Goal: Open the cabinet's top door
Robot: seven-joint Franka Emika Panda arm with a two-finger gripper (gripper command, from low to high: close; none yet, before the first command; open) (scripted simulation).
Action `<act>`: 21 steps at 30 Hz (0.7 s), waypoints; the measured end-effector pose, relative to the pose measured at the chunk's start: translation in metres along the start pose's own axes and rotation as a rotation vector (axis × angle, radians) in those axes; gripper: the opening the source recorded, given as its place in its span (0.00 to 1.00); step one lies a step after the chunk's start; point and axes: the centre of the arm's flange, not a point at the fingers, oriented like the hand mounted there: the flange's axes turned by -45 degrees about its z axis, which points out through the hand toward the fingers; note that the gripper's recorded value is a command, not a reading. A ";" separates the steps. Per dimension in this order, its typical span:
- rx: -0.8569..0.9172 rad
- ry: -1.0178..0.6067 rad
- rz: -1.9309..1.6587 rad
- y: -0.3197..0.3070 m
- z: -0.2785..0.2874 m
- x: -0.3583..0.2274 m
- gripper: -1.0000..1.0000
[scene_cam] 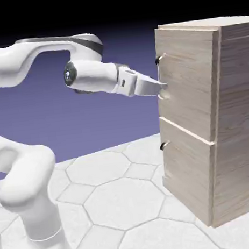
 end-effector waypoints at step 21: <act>-0.052 0.237 -0.043 -0.076 0.017 -0.039 0.50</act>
